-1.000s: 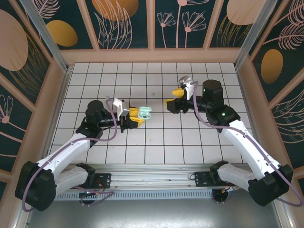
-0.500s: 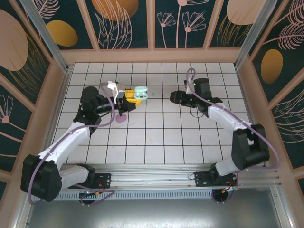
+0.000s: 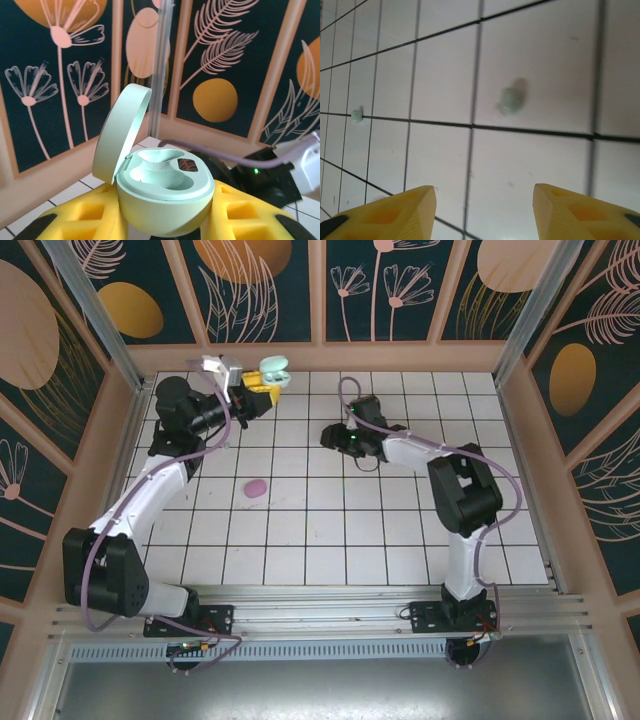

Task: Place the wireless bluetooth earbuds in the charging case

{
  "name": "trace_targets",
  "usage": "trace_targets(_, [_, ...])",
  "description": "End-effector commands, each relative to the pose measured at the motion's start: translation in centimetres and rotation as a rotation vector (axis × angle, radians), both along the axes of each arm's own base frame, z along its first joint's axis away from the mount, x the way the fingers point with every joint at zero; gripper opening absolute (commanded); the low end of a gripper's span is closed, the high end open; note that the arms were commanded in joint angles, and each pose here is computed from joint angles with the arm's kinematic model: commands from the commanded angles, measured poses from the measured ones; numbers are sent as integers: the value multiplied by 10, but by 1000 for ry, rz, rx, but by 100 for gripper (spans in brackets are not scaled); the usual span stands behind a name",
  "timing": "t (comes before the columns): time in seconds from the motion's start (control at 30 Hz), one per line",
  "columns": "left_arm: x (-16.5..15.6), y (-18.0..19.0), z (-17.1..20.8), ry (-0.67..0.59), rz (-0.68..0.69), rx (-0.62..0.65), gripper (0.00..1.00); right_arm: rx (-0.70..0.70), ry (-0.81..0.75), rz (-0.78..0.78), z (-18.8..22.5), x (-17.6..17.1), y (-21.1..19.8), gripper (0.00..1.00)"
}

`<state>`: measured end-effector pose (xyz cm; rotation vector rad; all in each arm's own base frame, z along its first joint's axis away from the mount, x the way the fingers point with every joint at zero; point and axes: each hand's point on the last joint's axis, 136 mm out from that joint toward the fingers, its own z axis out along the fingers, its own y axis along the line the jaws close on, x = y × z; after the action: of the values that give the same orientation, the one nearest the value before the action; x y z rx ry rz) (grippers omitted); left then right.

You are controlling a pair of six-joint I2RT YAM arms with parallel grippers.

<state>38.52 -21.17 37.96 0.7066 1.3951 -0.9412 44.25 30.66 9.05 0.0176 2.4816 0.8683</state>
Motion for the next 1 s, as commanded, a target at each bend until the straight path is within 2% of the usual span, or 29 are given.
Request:
trace_targets(0.0, [17,9,24,-43,46,-32,0,-8,-75,2,17,9,43,49])
trace_targets(0.27, [55,27,13,-30,157,-12,0,31,-124,102,21,17,144,33])
trace_targets(0.47, [71,35,0,-9,207,-6,0,49,-151,73,19,23,197,32])
trace_targets(0.7, [79,38,-8,8,230,2,0,94,-183,15,8,26,237,32])
trace_targets(0.97, [82,38,-18,27,226,7,0,145,-226,-62,-5,26,259,32])
